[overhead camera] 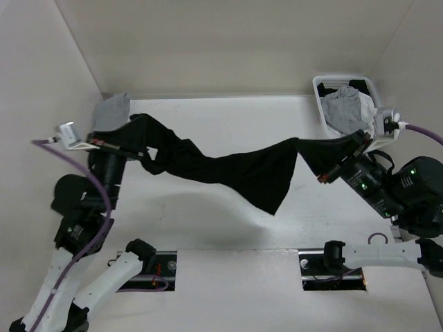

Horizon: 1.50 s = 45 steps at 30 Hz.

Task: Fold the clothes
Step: Flatten the tank top out

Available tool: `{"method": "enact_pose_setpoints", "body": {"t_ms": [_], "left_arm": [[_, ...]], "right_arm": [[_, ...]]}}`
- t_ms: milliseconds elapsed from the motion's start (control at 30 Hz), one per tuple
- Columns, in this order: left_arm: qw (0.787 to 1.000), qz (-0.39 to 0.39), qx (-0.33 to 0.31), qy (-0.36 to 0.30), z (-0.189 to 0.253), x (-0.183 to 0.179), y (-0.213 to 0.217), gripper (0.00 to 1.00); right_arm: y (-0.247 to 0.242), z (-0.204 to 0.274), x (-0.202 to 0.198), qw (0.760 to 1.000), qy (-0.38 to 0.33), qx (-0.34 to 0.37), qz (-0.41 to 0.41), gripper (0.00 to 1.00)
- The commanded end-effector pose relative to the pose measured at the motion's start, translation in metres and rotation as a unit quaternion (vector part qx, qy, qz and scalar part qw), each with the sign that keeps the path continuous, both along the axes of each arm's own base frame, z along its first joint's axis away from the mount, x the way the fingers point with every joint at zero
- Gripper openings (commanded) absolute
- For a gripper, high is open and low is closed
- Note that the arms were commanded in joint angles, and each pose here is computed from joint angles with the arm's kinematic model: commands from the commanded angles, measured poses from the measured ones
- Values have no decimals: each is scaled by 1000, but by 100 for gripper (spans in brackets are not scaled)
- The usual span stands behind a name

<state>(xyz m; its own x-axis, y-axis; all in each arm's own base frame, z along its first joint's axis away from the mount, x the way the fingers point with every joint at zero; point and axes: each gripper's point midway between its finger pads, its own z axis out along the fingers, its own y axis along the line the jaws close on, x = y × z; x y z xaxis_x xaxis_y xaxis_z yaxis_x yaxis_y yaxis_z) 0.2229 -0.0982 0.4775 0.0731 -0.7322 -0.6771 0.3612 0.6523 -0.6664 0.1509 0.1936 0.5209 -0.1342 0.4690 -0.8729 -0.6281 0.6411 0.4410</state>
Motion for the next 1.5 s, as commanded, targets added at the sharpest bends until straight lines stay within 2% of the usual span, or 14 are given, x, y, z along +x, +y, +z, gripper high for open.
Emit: {"method": "enact_pose_setpoints", "body": {"t_ms": [0, 167, 333, 467, 633, 733, 800, 900, 967, 1067, 1167, 1300, 1367, 1467], "left_arm": [[997, 22, -26, -75, 69, -33, 28, 2], [994, 47, -22, -95, 105, -21, 31, 3], [997, 69, 32, -18, 67, 80, -2, 3], [994, 37, 83, 62, 8, 181, -51, 3], [973, -40, 160, 163, -108, 304, -141, 8], [948, -85, 196, 235, -181, 335, -186, 21], [942, -92, 210, 245, -204, 335, -200, 30], [944, -83, 215, 235, -212, 321, -199, 42], [948, -73, 210, 229, -211, 306, -188, 45], [951, -50, 199, 231, -218, 269, -163, 46], [946, -26, 206, 249, -246, 216, -143, 42], [925, -10, 252, 284, -299, 134, -118, 25], [908, -6, 274, 316, -328, 92, -102, 18], [881, 13, 282, 379, -368, 34, -73, 16]], "right_arm": [[22, 16, -40, 995, -13, 9, 95, 2], [65, -5, -73, 981, 5, 11, 191, 2], [105, -72, -63, 972, 79, 17, 220, 2], [135, -150, -34, 955, 181, 37, 230, 1], [107, -258, 68, 953, 285, 55, 84, 1], [71, -308, 107, 942, 326, 77, 11, 2], [49, -337, 119, 932, 349, 93, -26, 6], [19, -370, 130, 921, 370, 95, -78, 23], [8, -377, 132, 922, 366, 83, -96, 34], [-2, -374, 134, 928, 347, 54, -120, 40], [-11, -375, 129, 931, 333, 12, -151, 37], [-3, -377, 115, 939, 313, -38, -137, 8], [8, -380, 108, 942, 307, -66, -116, 4], [19, -387, 104, 943, 305, -96, -96, 6]]}}
